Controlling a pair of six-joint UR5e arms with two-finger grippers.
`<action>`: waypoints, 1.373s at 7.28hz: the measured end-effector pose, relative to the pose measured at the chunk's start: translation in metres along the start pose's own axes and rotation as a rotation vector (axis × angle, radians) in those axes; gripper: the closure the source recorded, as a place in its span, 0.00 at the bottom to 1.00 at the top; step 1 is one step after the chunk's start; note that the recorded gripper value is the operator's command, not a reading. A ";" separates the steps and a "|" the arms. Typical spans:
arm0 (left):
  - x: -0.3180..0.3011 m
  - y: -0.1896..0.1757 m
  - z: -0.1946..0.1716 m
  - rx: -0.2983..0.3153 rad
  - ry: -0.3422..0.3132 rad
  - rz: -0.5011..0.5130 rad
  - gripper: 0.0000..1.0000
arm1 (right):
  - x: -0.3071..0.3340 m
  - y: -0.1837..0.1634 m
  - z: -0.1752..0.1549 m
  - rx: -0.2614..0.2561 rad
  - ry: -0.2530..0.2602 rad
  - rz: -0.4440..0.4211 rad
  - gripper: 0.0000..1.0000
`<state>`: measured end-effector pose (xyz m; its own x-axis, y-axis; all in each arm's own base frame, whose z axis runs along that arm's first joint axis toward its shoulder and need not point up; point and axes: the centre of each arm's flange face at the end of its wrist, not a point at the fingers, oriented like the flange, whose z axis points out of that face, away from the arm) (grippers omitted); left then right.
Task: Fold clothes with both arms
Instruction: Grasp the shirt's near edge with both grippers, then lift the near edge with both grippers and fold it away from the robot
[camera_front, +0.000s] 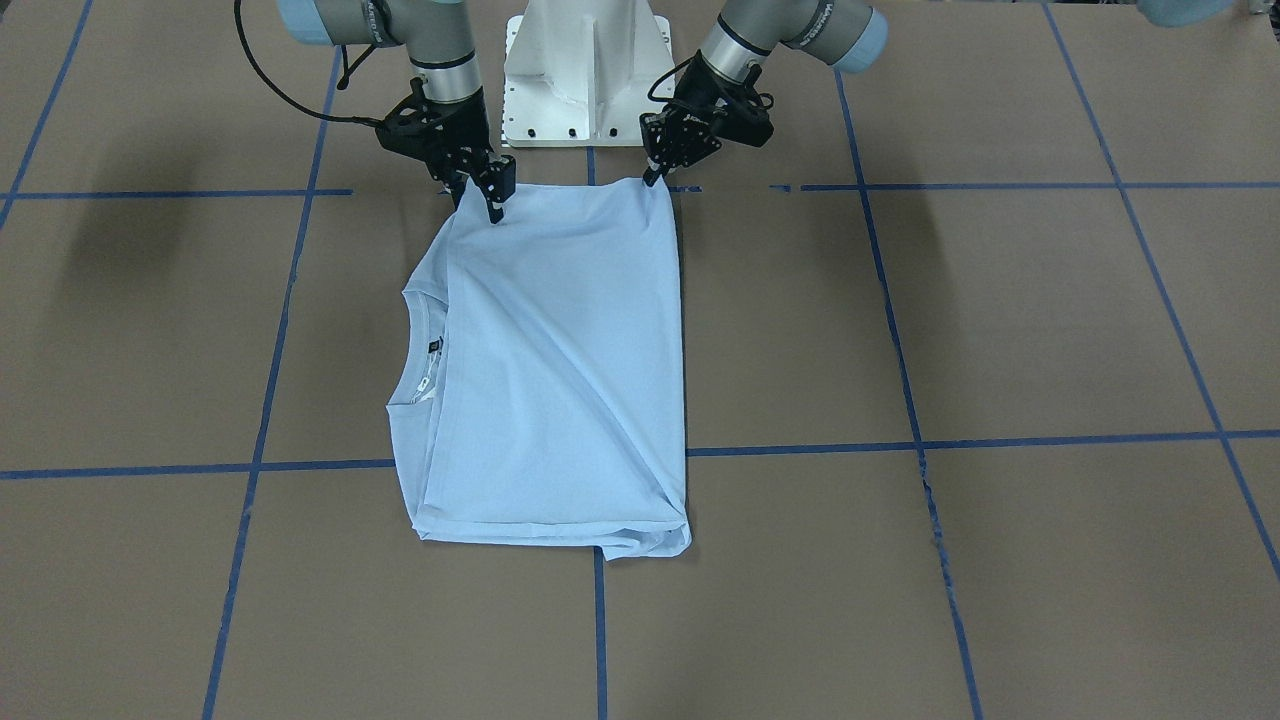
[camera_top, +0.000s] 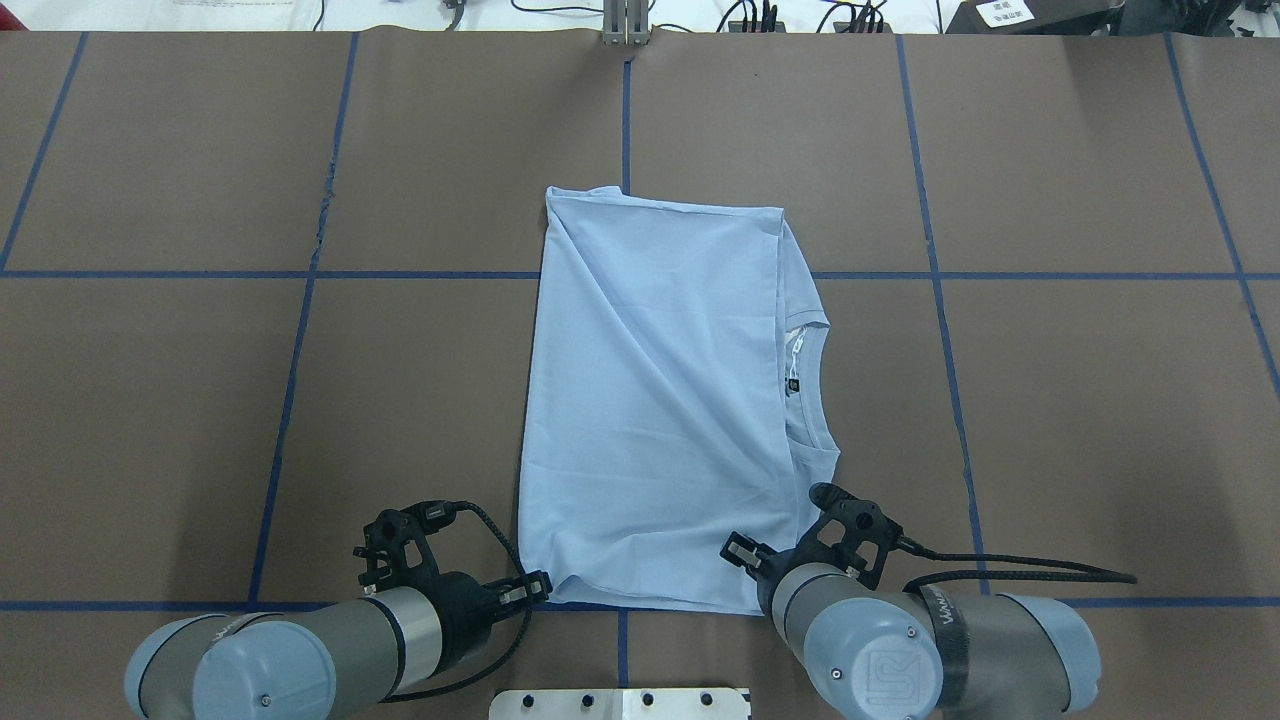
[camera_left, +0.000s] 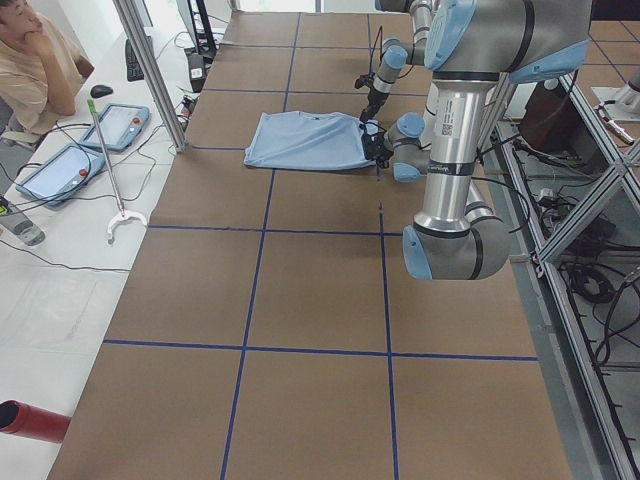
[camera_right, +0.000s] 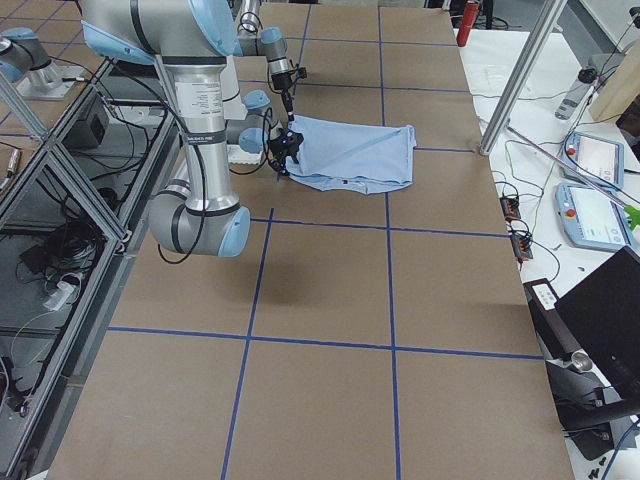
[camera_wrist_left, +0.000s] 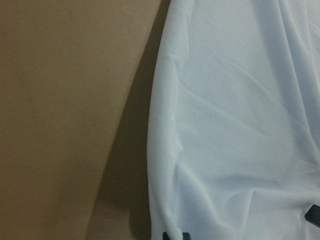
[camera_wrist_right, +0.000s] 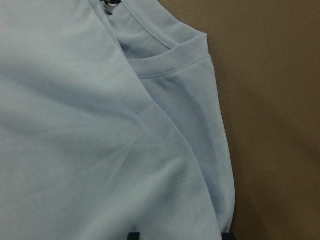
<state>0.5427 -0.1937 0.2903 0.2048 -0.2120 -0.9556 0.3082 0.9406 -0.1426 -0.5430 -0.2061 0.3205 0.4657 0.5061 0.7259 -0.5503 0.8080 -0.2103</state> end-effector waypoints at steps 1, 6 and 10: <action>0.000 0.000 0.000 0.000 0.000 0.000 1.00 | -0.001 -0.001 -0.001 0.000 -0.002 0.002 1.00; 0.010 -0.001 -0.015 -0.022 0.024 -0.005 1.00 | -0.008 -0.010 -0.011 0.000 -0.025 0.015 1.00; 0.040 -0.010 -0.126 -0.129 0.021 -0.006 1.00 | -0.031 -0.044 -0.106 -0.110 -0.094 0.066 1.00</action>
<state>0.4304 -0.1781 0.2214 0.1839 -0.2132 -0.9596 0.1868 0.9660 -0.1788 -0.4599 -0.2254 0.2381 0.3618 0.5327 0.7651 -0.4958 0.8049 -0.3259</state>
